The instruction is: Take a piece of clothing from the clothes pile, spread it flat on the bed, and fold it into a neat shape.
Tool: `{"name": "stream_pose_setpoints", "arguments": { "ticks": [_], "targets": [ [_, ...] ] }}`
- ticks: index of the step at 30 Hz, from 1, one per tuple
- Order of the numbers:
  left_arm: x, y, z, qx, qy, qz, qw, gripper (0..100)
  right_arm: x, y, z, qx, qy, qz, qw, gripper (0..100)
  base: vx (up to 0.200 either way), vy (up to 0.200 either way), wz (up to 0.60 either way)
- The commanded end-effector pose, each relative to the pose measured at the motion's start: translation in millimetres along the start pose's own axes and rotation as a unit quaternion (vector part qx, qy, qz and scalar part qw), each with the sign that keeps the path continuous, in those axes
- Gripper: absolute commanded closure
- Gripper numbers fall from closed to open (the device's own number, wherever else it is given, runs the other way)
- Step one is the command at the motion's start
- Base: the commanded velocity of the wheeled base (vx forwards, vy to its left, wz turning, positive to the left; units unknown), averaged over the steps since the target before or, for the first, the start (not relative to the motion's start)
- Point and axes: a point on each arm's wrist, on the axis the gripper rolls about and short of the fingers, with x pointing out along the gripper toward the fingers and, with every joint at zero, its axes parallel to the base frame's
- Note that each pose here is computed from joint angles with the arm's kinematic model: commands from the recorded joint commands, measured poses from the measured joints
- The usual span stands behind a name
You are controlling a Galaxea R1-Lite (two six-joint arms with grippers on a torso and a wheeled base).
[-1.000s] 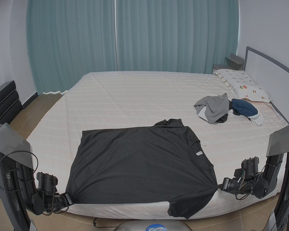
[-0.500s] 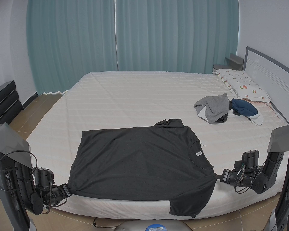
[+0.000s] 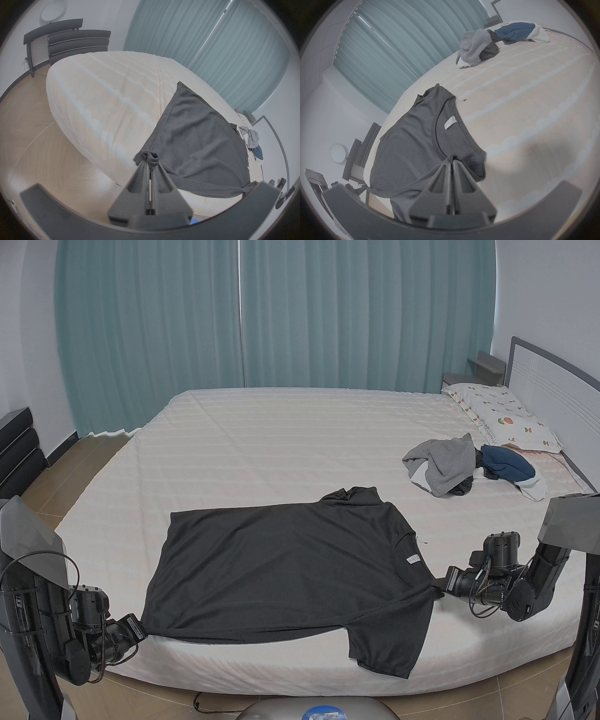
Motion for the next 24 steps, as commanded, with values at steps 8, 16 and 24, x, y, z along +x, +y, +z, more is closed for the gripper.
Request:
{"name": "stream_pose_setpoints", "arguments": {
  "ticks": [8,16,24],
  "targets": [
    [1,2,-2,0.000,0.007,0.004,1.0000,100,-31,1,-11,0.029,0.028,0.036,0.9985,0,0.000,0.000,0.00],
    [-1,2,-5,0.001,0.013,0.005,0.9999,100,-47,8,-49,0.012,0.097,0.060,0.9934,0,0.000,0.000,0.00],
    [-1,2,-5,0.001,0.013,0.004,0.9999,100,-32,15,-76,-0.016,0.129,0.072,0.9888,0,0.000,0.000,0.00]
  ]
}}
